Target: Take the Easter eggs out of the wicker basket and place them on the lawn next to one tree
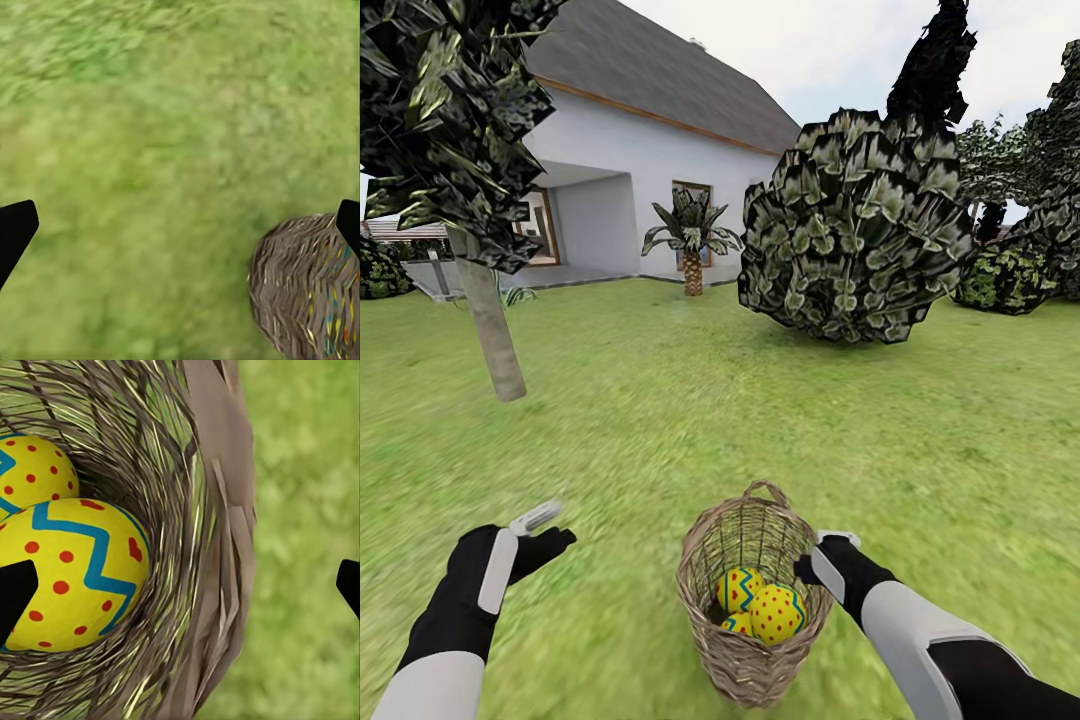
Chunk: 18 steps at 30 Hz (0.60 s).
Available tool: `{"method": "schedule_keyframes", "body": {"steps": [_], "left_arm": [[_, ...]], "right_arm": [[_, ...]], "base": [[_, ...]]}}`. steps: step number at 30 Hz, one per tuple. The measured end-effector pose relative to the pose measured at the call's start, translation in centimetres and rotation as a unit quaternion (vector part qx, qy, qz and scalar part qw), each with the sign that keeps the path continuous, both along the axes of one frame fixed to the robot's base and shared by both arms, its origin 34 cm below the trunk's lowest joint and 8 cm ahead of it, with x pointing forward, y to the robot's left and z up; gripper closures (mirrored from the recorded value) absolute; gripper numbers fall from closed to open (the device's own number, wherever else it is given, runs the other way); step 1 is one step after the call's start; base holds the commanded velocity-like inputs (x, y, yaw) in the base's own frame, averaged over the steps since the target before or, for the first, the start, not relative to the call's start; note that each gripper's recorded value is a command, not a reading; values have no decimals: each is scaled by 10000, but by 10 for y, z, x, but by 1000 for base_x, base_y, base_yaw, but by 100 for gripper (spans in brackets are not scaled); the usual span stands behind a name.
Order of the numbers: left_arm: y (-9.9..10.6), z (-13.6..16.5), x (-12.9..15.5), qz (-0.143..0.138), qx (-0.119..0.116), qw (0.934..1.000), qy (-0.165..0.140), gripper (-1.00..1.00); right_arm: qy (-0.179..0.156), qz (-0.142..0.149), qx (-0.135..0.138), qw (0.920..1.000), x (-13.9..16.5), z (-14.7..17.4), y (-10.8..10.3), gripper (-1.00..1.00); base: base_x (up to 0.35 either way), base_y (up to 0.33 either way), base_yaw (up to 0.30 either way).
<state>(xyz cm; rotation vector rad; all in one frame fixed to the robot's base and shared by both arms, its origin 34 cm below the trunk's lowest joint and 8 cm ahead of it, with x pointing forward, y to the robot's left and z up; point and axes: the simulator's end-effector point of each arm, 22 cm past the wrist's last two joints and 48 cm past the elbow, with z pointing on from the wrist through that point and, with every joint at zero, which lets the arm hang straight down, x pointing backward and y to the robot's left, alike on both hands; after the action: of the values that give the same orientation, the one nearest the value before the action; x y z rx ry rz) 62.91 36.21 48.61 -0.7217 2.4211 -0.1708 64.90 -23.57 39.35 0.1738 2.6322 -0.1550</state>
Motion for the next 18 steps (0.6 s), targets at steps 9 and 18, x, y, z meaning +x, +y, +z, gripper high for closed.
{"method": "schedule_keyframes", "body": {"steps": [9, 18], "left_arm": [[2, 0, -1, 32, -18, 10000, -4, -100], [2, -7, -2, 35, -20, 10000, -4, -100]], "right_arm": [[-8, -50, -48, 10000, 1, 0, -12, -100], [-16, -26, 2, 10000, 0, -7, -13, -100]], "base": [[0, 0, 0], [0, 0, 0]]}}
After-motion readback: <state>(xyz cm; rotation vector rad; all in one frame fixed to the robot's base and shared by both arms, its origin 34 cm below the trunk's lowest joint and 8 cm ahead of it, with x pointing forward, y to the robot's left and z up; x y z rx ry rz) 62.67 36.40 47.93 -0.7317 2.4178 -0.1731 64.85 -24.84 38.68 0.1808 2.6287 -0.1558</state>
